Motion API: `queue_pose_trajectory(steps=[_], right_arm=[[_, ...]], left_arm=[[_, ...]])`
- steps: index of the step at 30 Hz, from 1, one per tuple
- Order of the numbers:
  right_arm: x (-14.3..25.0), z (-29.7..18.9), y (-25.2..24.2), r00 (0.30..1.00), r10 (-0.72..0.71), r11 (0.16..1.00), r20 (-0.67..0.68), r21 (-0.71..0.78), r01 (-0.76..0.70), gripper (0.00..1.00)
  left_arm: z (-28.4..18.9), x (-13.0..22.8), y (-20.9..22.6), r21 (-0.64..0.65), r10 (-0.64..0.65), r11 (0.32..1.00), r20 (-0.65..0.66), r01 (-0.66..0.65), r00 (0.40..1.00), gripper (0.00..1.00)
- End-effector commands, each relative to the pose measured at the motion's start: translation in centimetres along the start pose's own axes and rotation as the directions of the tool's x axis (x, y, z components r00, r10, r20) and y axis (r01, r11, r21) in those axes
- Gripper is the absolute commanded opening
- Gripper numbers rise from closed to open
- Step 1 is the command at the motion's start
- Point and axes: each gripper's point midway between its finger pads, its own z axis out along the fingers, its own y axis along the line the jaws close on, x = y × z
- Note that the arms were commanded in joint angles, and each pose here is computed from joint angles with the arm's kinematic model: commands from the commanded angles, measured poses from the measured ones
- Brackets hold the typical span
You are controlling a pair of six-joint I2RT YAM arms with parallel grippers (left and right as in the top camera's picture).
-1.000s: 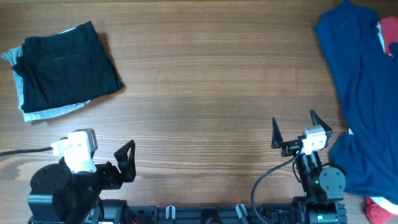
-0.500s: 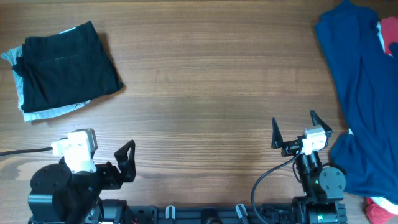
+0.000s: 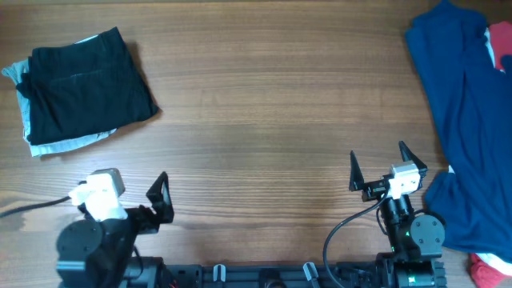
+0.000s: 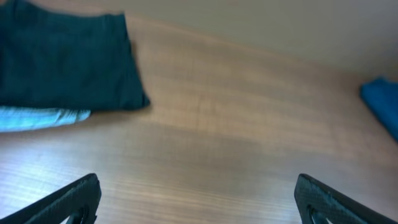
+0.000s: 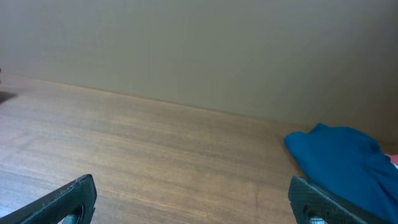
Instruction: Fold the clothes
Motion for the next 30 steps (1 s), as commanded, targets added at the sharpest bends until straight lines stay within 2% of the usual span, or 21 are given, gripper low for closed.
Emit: queue_pose_trajectory(steps=[1, 3, 5, 10, 13, 16, 20, 30], right_arm=[[-0.3, -0.1, 0.1, 1.000, -0.006, 1.000, 0.014, -0.007, 0.007, 1.00], [-0.3, -0.1, 0.1, 1.000, -0.006, 1.000, 0.014, -0.007, 0.007, 1.00], [-0.3, -0.1, 0.1, 1.000, -0.006, 1.000, 0.014, -0.007, 0.007, 1.00], [-0.3, -0.1, 0.1, 1.000, -0.006, 1.000, 0.014, -0.007, 0.007, 1.00], [-0.3, -0.1, 0.1, 1.000, -0.007, 1.000, 0.014, -0.007, 0.007, 1.00], [-0.3, -0.1, 0.1, 1.000, -0.006, 1.000, 0.014, -0.007, 0.007, 1.00], [-0.3, -0.1, 0.1, 1.000, -0.006, 1.000, 0.014, -0.007, 0.007, 1.00], [-0.3, -0.1, 0.1, 1.000, -0.007, 1.000, 0.014, -0.007, 0.007, 1.00]], left_arm=[[2.9, 3.8, 0.9, 0.024, -0.015, 1.000, 0.012, 0.015, 1.000, 1.00], [4.4, 5.3, 0.9, 0.054, -0.013, 0.998, 0.023, 0.012, 1.000, 1.00], [6.1, 5.9, 0.9, 0.089, -0.014, 0.996, 0.086, 0.007, 0.996, 1.00], [7.7, 3.7, 0.4, 0.145, -0.013, 0.989, 0.287, -0.030, 0.958, 1.00], [7.9, 2.1, 0.6, 0.133, -0.015, 0.990, 0.400, -0.042, 0.916, 1.00], [8.3, 2.0, 1.1, 0.119, -0.013, 0.992, 0.450, -0.046, 0.893, 1.00], [9.7, 4.7, 1.7, 0.090, 0.015, 0.995, 0.348, -0.049, 0.937, 1.00], [9.7, 4.9, 1.2, 0.110, 0.016, 0.992, 0.343, -0.057, 0.939, 1.00]])
